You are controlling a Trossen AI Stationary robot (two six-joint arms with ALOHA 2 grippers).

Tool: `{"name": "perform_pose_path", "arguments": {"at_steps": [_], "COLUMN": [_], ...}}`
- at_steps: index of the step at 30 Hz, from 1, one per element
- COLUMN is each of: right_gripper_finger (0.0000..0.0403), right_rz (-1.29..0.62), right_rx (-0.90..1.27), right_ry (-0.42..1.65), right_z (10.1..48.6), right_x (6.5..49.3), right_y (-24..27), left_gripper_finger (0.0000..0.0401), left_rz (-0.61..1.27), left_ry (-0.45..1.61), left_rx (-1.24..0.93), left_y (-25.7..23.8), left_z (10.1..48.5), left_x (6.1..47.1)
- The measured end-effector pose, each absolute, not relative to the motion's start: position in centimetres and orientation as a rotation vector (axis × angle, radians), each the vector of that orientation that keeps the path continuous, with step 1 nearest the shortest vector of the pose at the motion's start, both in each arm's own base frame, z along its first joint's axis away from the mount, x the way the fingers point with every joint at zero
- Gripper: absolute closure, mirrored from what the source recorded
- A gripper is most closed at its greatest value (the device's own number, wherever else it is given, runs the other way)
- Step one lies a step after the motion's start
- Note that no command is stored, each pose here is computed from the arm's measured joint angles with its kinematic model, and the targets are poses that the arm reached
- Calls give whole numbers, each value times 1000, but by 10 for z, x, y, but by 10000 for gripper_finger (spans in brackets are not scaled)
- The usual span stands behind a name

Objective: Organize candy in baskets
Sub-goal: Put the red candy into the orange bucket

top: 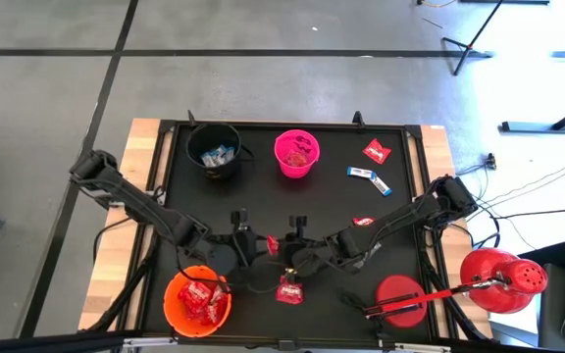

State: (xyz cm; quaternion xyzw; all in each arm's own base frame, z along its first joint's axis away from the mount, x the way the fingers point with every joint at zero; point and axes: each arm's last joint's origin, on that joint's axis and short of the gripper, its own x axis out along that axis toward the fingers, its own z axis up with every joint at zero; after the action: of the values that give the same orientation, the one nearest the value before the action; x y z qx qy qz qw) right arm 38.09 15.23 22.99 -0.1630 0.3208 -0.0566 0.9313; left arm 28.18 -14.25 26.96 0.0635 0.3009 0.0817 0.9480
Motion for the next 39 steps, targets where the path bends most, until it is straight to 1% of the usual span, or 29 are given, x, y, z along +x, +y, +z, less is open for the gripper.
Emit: {"name": "perform_pose_path", "arguments": {"at_steps": [10,22,27,39], "right_gripper_finger": [361,361,361,361], "right_rz": [-85,-74,-15,-6], "right_rx": [-347,-336,-318,-316], "right_ry": [629,616,623,623], "right_z": [232,233,233,233], "right_x": [383,384,384,384], "right_y": [154,155,156,157], "left_gripper_finger": [265,265,265,265], "left_rz": [222,230,257,246], "left_ry": [645,657,661,687], "left_rx": [151,152,172,177], "left_y": [-135,-131,-130,-129], "left_z": [258,257,257,255], "left_x": [292,292,291,290]}}
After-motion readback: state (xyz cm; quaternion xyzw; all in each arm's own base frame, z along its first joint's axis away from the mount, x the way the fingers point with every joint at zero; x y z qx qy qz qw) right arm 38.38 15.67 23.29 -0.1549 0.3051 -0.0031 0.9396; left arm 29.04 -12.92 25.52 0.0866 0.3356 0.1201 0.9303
